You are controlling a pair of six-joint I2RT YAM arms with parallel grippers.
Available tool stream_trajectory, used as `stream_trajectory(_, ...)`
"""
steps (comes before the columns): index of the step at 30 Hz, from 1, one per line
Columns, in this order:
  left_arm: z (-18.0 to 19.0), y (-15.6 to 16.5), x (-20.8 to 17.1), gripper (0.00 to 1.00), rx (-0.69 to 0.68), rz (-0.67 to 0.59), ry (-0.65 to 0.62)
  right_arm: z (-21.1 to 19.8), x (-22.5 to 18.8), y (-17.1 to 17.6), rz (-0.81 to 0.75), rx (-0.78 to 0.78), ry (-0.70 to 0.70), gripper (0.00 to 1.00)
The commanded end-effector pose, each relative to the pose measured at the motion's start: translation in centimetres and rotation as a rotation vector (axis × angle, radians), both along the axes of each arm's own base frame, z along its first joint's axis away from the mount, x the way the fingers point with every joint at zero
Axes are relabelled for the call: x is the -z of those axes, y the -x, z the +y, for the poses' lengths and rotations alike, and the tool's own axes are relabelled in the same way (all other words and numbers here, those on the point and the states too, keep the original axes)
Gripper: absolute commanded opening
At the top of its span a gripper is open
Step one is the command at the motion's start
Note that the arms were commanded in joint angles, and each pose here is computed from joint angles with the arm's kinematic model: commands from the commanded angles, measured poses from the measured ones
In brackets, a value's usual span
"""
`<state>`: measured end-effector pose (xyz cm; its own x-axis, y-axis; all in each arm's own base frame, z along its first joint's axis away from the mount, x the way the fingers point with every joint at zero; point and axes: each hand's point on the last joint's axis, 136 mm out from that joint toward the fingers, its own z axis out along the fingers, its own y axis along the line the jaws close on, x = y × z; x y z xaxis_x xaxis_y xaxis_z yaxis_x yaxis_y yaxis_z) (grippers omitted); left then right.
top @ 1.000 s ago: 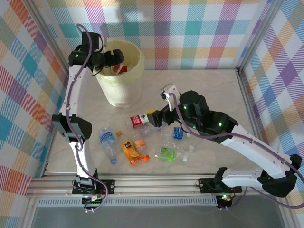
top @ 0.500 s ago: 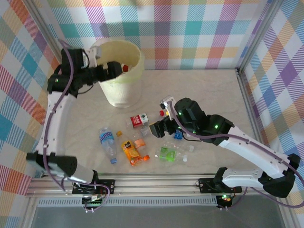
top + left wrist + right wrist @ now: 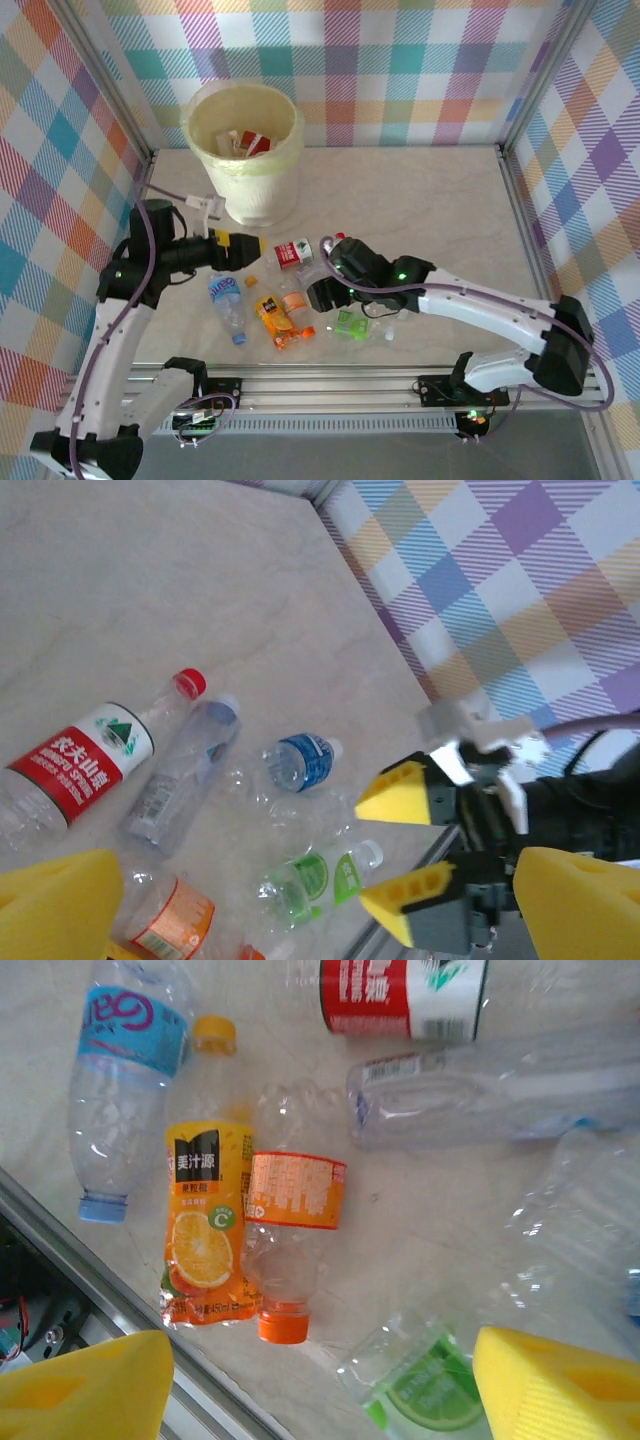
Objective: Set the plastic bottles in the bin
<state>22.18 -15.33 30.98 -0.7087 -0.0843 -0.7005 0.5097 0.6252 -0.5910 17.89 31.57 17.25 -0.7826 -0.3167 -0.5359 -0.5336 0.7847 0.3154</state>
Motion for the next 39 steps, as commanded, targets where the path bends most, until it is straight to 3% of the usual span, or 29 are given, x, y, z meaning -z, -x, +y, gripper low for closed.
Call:
stream_trajectory(1,0.2,1.5,0.5,1.0,0.0,-0.038,-0.004,2.2,0.4,-0.2,0.053,0.048,-0.073,0.75)
stream_trajectory(10,1.4,3.3,4.0,1.0,-0.095,0.001,0.008,4.6,4.1,-0.8,0.143,0.073,-0.028,0.69)
stream_trajectory(15,1.4,4.0,3.9,1.0,-0.088,-0.017,0.012,5.7,5.7,-1.1,0.167,0.069,-0.013,0.67)
stream_trajectory(39,1.4,3.7,4.1,1.0,-0.095,-0.018,0.02,7.9,11.5,0.3,0.284,-0.02,0.01,0.74)
